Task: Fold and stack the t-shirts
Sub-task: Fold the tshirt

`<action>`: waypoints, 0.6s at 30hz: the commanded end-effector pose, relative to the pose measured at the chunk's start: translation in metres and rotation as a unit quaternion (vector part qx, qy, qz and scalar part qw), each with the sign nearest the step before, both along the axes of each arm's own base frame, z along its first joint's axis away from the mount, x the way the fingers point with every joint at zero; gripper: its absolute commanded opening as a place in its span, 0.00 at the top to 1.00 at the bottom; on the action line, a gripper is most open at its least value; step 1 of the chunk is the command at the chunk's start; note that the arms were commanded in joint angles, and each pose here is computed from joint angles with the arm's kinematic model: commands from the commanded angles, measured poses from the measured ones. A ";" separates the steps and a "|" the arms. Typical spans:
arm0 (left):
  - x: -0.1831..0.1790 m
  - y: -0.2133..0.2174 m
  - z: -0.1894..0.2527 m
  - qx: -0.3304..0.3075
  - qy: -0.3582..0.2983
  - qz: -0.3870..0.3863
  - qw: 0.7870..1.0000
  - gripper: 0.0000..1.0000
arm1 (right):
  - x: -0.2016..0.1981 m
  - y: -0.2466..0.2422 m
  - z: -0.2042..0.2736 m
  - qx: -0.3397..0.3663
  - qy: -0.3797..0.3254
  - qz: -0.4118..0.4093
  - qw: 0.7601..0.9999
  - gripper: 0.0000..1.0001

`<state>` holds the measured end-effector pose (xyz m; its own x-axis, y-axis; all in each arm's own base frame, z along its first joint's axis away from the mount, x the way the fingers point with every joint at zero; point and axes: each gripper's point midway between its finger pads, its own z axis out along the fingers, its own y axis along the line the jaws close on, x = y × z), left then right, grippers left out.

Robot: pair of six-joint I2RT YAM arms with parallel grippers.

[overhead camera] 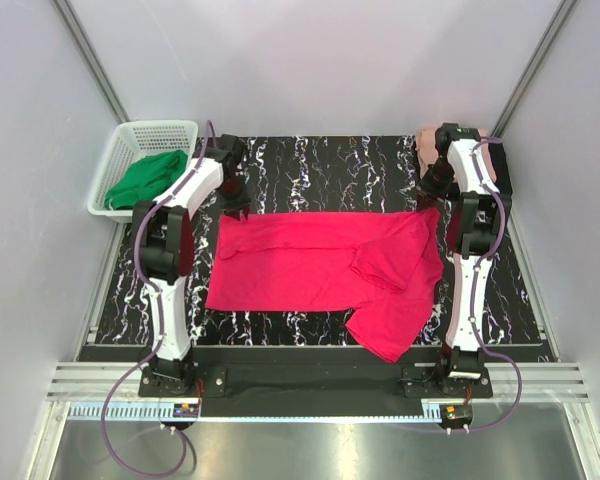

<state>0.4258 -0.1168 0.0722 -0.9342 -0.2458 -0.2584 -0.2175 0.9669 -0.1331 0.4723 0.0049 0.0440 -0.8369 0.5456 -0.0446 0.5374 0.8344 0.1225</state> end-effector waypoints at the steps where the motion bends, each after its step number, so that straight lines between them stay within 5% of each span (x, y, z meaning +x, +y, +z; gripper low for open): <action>1: 0.016 -0.008 0.008 -0.013 -0.021 -0.020 0.999 0.72 | -0.005 -0.014 0.018 -0.039 -0.003 -0.014 0.999 0.90; 18: 0.027 0.009 -0.044 0.048 0.019 0.008 0.999 0.73 | -0.037 -0.036 0.007 -0.101 0.070 -0.031 0.992 0.92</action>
<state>0.4377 -0.1132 0.0236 -0.9549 -0.2244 -0.1943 -0.2161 0.9743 -0.0628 0.4562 -0.0217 0.0305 -0.8184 0.5705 -0.0688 0.5738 0.8178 -0.0446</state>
